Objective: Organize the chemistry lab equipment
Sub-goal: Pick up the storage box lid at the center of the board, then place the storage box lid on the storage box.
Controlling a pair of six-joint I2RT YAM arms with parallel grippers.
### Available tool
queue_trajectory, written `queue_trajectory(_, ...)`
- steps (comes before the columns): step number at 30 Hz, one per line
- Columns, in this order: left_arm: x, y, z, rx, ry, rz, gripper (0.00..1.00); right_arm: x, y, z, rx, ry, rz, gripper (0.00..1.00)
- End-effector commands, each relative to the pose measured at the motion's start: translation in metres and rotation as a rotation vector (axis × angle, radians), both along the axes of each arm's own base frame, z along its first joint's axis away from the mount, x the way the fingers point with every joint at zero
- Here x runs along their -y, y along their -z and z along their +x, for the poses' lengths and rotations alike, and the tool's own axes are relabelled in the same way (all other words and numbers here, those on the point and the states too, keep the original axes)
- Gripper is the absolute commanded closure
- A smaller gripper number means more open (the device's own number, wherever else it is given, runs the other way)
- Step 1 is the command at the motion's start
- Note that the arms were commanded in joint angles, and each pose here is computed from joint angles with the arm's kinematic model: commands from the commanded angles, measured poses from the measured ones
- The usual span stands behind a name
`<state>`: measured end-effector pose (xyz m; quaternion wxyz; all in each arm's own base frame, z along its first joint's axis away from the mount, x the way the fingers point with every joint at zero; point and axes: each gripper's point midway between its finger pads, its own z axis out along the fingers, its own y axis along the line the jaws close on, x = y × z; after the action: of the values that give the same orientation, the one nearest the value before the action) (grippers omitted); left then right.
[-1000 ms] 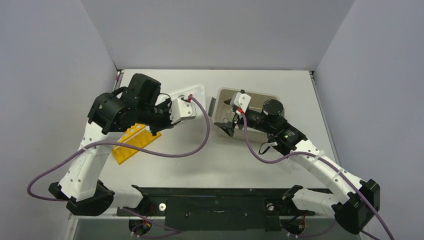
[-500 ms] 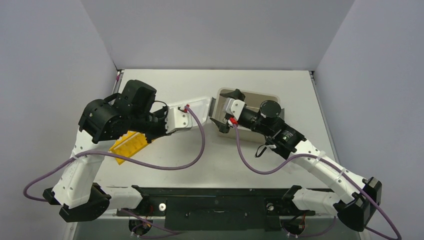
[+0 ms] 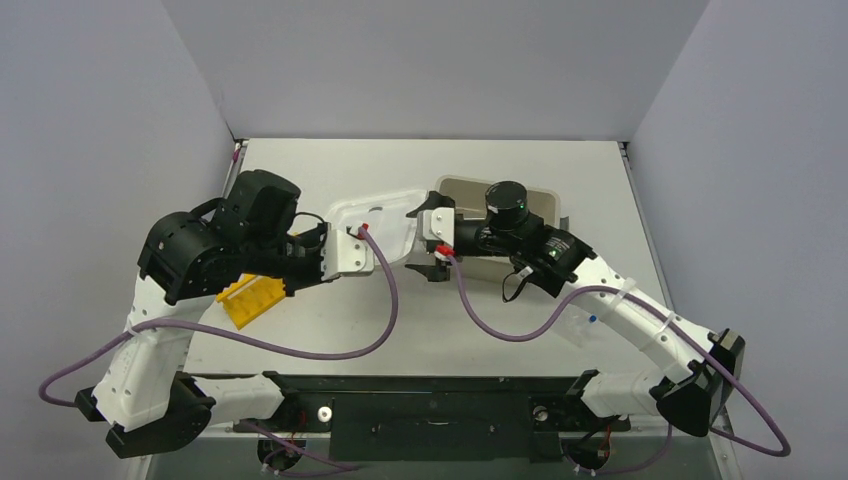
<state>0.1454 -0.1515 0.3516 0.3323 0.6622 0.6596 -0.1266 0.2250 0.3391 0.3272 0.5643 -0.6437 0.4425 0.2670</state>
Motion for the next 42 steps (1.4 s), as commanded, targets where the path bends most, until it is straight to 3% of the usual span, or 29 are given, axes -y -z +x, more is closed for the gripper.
queue_trajectory(1, 0.004, -0.01, -0.005, 0.038, 0.051, -0.037, 1.0, -0.018, -0.016, -0.011, 0.062, -0.061, 0.028, 0.18)
queue_trajectory(5, 0.004, -0.013, -0.006, 0.045, 0.054, -0.044, 1.0, -0.03, -0.02, 0.0, 0.109, 0.014, 0.036, 0.22)
queue_trajectory(10, 0.007, -0.02, -0.006, 0.054, 0.06, -0.065, 1.0, -0.043, -0.022, -0.002, 0.058, 0.031, 0.073, 0.44)
queue_trajectory(12, 0.01, -0.035, -0.008, 0.074, 0.061, -0.112, 1.0, -0.044, -0.023, 0.0, 0.015, 0.057, 0.079, 0.58)
queue_trajectory(15, 0.017, -0.054, -0.005, 0.098, 0.041, -0.183, 1.0, -0.038, -0.03, 0.003, -0.014, 0.102, 0.086, 0.99)
queue_trajectory(18, 0.017, -0.063, 0.001, 0.128, 0.005, -0.219, 0.95, -0.032, -0.04, 0.001, -0.039, 0.129, 0.125, 1.0)
queue_trajectory(19, 0.017, -0.07, 0.008, 0.157, -0.036, -0.243, 0.74, -0.03, -0.046, -0.002, -0.054, 0.135, 0.146, 1.0)
queue_trajectory(20, 0.017, -0.074, 0.02, 0.185, -0.096, -0.261, 0.41, -0.027, -0.053, 0.001, -0.055, 0.16, 0.173, 1.0)
queue_trajectory(22, 0.007, -0.079, 0.037, 0.236, -0.21, -0.275, 0.04, -0.021, -0.065, 0.003, -0.104, 0.21, 0.218, 1.0)
queue_trajectory(23, 0.003, -0.097, 0.048, 0.308, -0.259, -0.332, 0.0, -0.017, -0.074, 0.003, -0.127, 0.227, 0.241, 1.0)
queue_trajectory(28, -0.026, -0.161, 0.085, 0.546, -0.504, -0.552, 0.03, -0.001, -0.067, 0.01, -0.16, 0.29, 0.193, 1.0)
queue_trajectory(32, -0.055, -0.191, 0.104, 0.634, -0.717, -0.684, 0.03, 0.014, -0.048, 0.022, -0.198, 0.379, 0.172, 1.0)
queue_trajectory(36, -0.051, -0.156, 0.121, 0.526, -0.779, -0.636, 0.03, 0.042, -0.047, 0.053, -0.338, 0.535, 0.273, 1.0)
queue_trajectory(39, -0.042, -0.111, 0.135, 0.391, -0.821, -0.558, 0.03, 0.074, -0.071, 0.083, -0.541, 0.665, 0.562, 1.0)
queue_trajectory(40, -0.038, -0.097, 0.137, 0.337, -0.827, -0.542, 0.03, 0.091, -0.06, 0.094, -0.646, 0.726, 0.654, 1.0)
queue_trajectory(41, -0.033, -0.079, 0.139, 0.288, -0.82, -0.516, 0.03, 0.1, -0.074, 0.101, -0.641, 0.723, 0.758, 1.0)
queue_trajectory(42, -0.03, -0.067, 0.142, 0.252, -0.826, -0.498, 0.03, 0.112, -0.059, 0.108, -0.724, 0.771, 0.816, 1.0)
